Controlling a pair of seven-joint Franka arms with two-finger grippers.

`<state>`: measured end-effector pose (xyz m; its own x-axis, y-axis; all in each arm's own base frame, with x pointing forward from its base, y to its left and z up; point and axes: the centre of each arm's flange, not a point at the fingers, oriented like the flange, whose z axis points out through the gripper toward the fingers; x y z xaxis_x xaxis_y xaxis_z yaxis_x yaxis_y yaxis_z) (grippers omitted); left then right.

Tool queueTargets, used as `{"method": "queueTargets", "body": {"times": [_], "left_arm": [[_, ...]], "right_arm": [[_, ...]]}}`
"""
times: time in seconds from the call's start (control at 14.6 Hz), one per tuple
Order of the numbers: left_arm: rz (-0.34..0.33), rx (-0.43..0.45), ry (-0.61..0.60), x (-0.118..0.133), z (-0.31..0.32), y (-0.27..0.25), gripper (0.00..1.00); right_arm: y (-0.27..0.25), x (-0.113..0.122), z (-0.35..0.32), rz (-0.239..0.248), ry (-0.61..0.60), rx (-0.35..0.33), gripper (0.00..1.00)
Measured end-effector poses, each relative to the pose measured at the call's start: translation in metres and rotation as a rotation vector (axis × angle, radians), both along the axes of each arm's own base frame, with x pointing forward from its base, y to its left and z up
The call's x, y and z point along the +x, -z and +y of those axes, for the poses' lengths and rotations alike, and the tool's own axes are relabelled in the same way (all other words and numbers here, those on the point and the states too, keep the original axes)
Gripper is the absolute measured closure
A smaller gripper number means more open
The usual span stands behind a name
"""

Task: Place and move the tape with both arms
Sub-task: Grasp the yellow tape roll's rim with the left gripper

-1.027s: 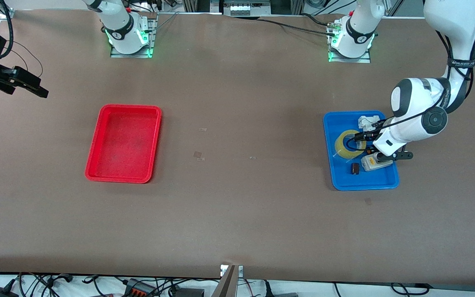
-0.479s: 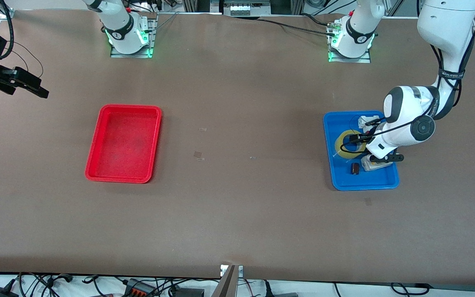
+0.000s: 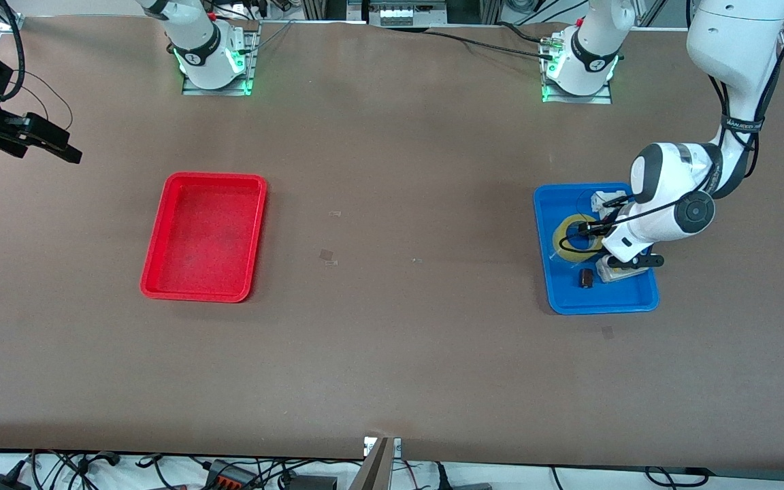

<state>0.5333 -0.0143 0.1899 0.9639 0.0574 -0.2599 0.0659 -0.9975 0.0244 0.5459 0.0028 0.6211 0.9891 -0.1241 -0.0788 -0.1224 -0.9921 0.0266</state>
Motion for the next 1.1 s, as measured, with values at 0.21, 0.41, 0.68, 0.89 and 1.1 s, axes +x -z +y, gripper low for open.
{"method": "queueTargets", "body": {"times": [0.21,0.41,0.68,0.89,1.1], "left_arm": [[-0.003,0.0,0.0,0.001,0.0,-0.001,0.76],[-0.003,0.0,0.0,0.001,0.0,-0.001,0.76],[-0.008,0.0,0.001,0.01,0.0,-0.026,0.76],[-0.006,-0.002,0.012,0.022,-0.004,-0.087,0.76],[-0.007,0.003,0.007,0.029,-0.043,-0.159,0.76]], "right_arm": [[0.0,0.0,0.0,0.0,0.0,0.0,0.01],[0.0,0.0,0.0,0.0,0.0,0.0,0.01],[0.0,0.0,0.0,0.0,-0.001,0.0,0.01],[0.0,0.0,0.001,0.0,-0.001,0.0,0.01],[0.0,0.0,0.001,0.0,-0.002,0.0,0.01]]}}
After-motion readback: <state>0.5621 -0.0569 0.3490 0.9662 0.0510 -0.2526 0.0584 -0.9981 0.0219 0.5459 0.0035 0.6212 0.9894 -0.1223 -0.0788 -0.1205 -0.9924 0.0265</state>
